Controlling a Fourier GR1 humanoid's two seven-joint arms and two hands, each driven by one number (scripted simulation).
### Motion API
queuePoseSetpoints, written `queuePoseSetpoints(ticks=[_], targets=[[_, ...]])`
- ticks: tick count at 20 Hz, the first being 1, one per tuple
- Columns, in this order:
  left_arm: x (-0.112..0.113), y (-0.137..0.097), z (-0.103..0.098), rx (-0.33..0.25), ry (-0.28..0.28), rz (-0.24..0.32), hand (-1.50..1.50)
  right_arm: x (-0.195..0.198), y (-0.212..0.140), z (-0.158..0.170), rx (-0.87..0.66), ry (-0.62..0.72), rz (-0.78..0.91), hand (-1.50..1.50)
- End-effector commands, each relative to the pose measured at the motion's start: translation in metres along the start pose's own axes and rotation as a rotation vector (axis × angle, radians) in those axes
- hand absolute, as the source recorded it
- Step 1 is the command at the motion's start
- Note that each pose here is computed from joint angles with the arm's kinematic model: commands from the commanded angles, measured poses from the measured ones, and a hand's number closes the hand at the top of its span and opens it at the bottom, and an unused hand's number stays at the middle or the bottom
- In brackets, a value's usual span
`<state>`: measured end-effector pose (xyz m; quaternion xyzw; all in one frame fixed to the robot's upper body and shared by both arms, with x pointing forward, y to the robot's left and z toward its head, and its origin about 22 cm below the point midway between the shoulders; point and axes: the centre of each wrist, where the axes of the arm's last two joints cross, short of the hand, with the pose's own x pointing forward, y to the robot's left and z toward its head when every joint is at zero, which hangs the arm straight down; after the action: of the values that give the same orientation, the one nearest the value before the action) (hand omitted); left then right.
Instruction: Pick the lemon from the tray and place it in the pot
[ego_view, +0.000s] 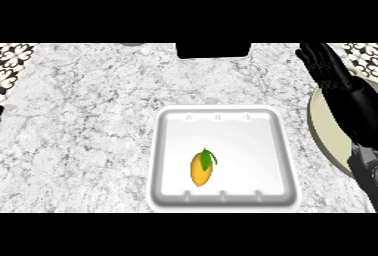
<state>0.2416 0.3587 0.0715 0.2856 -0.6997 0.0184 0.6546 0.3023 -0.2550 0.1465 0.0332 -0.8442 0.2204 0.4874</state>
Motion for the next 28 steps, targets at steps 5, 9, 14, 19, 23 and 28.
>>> queuePoseSetpoints(ticks=[5, 9, 14, 19, 23, 28], targets=[[0.039, -0.046, -0.004, -0.186, -0.050, 0.220, 0.00, -0.076, 0.039, 0.016, -0.204, 0.182, -0.017, 1.50], [0.039, -0.064, -0.008, -0.247, 0.021, 0.296, 0.00, -0.099, 0.036, 0.060, -0.265, 0.275, 0.320, -1.50], [0.028, -0.087, -0.012, -0.250, 0.042, 0.302, 0.00, -0.128, 0.073, 0.069, -0.259, 0.086, 0.210, -1.50], [0.047, -0.078, -0.021, -0.261, 0.028, 0.304, 0.00, -0.085, 0.048, 0.049, -0.155, 0.071, 0.266, -1.50], [0.042, -0.086, -0.008, -0.249, 0.029, 0.301, 0.00, -0.061, 0.053, 0.048, 0.094, 0.242, 0.339, -1.50], [0.053, -0.081, -0.012, -0.254, 0.039, 0.302, 0.00, -0.033, 0.083, 0.018, 0.342, 0.397, 0.489, -1.50]])
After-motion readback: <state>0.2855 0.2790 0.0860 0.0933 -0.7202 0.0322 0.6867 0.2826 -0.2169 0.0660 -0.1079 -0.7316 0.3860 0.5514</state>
